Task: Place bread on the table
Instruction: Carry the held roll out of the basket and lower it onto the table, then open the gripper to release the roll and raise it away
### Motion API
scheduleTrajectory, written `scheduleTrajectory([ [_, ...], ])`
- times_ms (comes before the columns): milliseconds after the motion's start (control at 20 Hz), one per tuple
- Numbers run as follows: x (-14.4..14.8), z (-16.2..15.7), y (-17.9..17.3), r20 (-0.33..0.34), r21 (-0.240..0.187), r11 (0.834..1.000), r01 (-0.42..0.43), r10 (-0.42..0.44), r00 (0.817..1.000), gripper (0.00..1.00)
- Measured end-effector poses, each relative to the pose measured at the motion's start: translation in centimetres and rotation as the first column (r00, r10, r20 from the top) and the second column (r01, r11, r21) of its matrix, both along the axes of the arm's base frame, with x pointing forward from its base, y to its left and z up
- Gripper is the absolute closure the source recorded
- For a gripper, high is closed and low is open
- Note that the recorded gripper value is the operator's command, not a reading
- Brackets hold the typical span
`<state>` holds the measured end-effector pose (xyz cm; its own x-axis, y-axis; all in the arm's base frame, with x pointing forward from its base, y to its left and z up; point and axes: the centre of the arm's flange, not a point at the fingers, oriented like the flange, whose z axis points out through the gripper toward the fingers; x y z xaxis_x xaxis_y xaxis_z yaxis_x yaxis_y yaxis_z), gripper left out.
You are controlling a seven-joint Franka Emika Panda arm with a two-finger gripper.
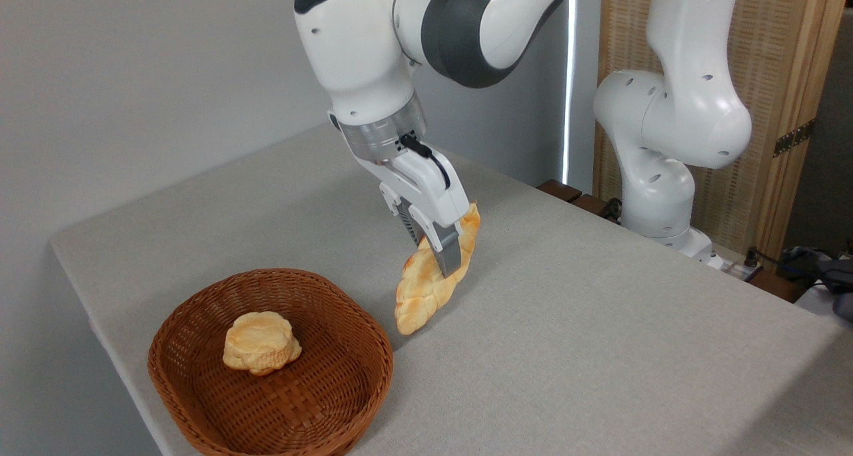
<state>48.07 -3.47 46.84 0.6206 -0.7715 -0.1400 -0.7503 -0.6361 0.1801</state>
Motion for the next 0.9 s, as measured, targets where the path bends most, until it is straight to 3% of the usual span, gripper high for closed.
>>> scheduleTrajectory([
  [550, 1.0, -1.4, -0.5, 0.004, 0.024, 0.999, 0.021, -0.021, 1.000, 0.00],
  [700, 1.7, 0.2, -0.6, 0.051, 0.021, 1.000, 0.021, -0.022, 0.998, 0.00],
  [900, 3.2, 4.4, -0.8, 0.168, 0.010, 1.000, 0.018, -0.020, 0.986, 0.00],
])
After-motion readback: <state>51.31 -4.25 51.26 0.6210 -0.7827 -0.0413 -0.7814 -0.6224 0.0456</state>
